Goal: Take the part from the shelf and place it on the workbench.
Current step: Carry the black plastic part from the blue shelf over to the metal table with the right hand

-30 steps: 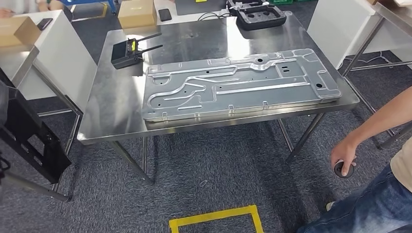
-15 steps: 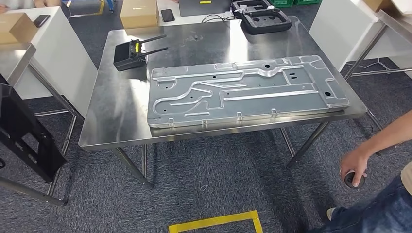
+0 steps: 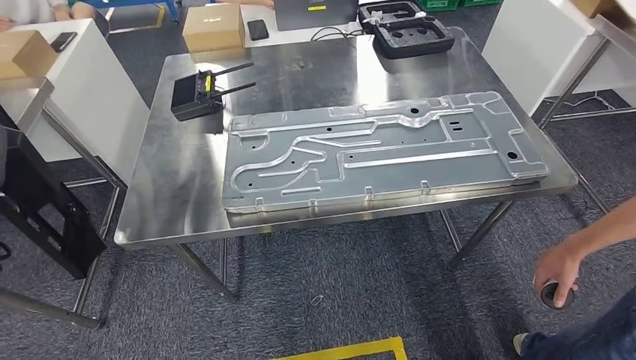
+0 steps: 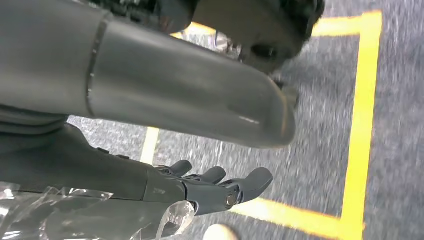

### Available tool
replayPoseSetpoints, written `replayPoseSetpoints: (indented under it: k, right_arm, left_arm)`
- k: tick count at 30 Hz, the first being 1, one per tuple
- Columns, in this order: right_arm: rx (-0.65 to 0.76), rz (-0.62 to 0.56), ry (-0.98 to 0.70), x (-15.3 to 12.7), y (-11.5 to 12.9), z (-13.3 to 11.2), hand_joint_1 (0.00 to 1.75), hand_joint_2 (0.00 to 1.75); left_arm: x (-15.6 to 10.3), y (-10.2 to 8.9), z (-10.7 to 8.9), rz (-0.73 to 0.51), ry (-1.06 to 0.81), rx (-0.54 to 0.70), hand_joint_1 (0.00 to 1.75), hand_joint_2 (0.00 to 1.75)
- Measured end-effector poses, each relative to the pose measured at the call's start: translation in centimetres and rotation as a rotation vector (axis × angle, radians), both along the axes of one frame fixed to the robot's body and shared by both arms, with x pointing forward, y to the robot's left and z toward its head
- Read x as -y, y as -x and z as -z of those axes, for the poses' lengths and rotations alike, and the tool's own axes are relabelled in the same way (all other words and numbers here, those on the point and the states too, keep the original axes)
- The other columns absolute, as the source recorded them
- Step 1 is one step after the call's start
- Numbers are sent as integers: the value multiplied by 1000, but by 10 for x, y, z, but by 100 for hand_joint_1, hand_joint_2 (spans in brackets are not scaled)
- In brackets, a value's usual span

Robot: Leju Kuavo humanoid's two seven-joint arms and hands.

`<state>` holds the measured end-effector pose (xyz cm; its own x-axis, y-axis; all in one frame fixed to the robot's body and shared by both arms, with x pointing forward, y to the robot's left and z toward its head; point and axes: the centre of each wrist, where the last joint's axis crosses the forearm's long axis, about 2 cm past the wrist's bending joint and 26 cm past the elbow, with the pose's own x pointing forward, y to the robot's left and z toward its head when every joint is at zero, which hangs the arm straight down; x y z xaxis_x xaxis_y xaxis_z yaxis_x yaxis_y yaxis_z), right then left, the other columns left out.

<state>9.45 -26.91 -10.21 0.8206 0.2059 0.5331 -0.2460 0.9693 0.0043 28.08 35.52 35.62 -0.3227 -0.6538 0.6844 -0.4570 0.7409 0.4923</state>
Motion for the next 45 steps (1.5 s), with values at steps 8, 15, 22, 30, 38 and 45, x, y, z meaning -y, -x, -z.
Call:
replayPoseSetpoints:
  k: [8,15,22,30,38,45]
  right_arm:
    - [-2,-6,1,0,1,0,0,0]
    - [3,-5,4,0,-2,0,0,0]
    - [2,-6,7,0,-2,0,0,0]
    - [12,-5,6,0,-6,-1,0,0]
    - [11,-6,2,0,-5,-1,0,0]
    - [15,-7,-3,-2,-7,-2,0,0]
  left_arm:
    - [-3,2,2,-11,2,-4,175,175]
    - [-5,3,0,-6,3,5,175,175]
    - [3,5,0,62,-14,-1,175,175]
    - [9,3,-7,88,-22,20,175,175]
    - [13,3,-4,105,-19,9,175,175]
    - [15,1,-9,86,-40,0,175,175]
